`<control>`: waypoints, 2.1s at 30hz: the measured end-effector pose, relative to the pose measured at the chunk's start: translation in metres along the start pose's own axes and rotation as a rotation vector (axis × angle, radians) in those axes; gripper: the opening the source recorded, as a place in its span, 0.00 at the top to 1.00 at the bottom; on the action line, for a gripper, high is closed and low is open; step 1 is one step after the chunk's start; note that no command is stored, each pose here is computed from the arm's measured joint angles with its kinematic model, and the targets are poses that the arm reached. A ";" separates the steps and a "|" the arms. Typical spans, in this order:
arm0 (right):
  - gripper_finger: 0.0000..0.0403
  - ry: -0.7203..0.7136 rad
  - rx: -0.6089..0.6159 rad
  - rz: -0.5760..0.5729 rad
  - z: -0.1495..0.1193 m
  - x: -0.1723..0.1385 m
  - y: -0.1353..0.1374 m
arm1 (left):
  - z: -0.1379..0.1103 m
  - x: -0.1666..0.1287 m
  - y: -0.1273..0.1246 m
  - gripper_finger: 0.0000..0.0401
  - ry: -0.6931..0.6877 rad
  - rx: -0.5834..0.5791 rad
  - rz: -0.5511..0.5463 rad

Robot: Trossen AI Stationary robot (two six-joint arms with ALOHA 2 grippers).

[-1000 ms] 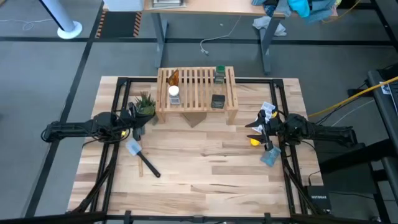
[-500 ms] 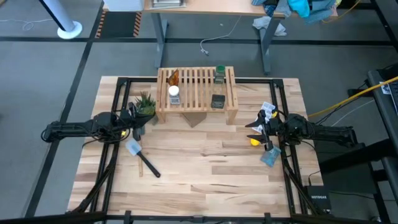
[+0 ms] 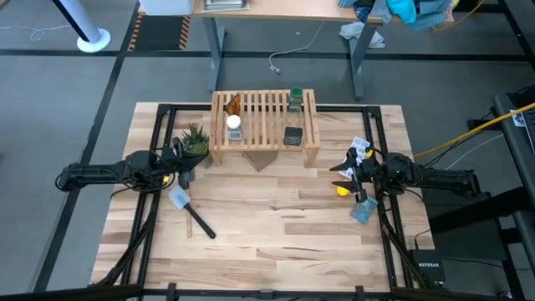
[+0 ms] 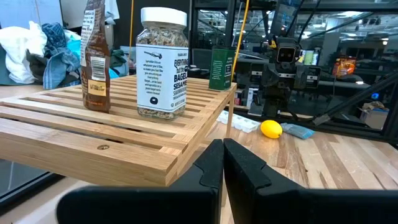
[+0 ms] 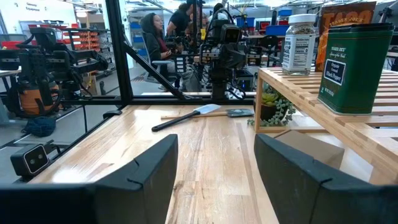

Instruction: Shelf spices

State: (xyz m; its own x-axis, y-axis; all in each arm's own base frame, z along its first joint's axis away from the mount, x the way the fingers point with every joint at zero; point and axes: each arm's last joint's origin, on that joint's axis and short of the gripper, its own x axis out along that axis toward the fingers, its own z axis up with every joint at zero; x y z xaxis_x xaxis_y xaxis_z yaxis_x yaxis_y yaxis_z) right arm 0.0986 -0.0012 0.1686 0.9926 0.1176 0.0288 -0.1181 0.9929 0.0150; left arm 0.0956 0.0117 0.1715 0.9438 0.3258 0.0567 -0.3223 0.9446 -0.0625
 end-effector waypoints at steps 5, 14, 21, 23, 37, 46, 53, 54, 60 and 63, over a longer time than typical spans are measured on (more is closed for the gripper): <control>0.45 0.000 0.000 0.000 0.000 0.000 0.000 | 0.000 0.000 0.000 0.99 0.000 0.000 0.000; 0.45 0.000 0.000 0.001 0.000 0.000 0.000 | 0.000 0.000 0.000 0.99 0.001 0.000 0.000; 0.45 -0.008 -0.001 0.002 0.001 0.000 0.000 | 0.000 0.000 0.000 0.99 0.000 0.000 0.000; 0.45 -0.013 -0.003 -0.001 0.001 0.000 0.000 | 0.000 0.000 0.000 0.99 0.000 0.000 0.000; 0.45 -0.060 -0.007 -0.138 0.006 0.000 -0.004 | 0.000 0.000 0.000 0.99 0.000 0.000 0.000; 0.45 -0.165 -0.050 -0.181 0.017 -0.002 -0.005 | 0.000 0.000 0.000 0.99 0.000 0.034 0.001; 0.45 -0.256 -0.100 -0.359 0.030 -0.006 -0.009 | 0.000 0.000 0.000 0.99 0.000 -0.062 0.001; 0.45 -0.260 -0.095 -0.368 0.031 -0.006 -0.009 | 0.000 0.000 0.000 0.99 0.000 -0.087 0.000; 0.44 -0.249 -0.060 -0.476 0.030 -0.004 -0.012 | 0.000 0.000 -0.001 0.99 0.007 -0.158 -0.032; 0.40 -0.242 -0.061 -0.490 0.030 -0.001 -0.013 | 0.000 0.000 -0.001 0.99 0.007 -0.146 -0.036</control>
State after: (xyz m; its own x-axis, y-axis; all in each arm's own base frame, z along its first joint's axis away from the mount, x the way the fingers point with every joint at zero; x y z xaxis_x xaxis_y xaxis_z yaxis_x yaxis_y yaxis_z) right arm 0.0986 -0.0152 0.1986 0.8959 -0.3589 0.2618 0.3650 0.9306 0.0265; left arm 0.0960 0.0105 0.1712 0.9551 0.2913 0.0545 -0.2749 0.9395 -0.2046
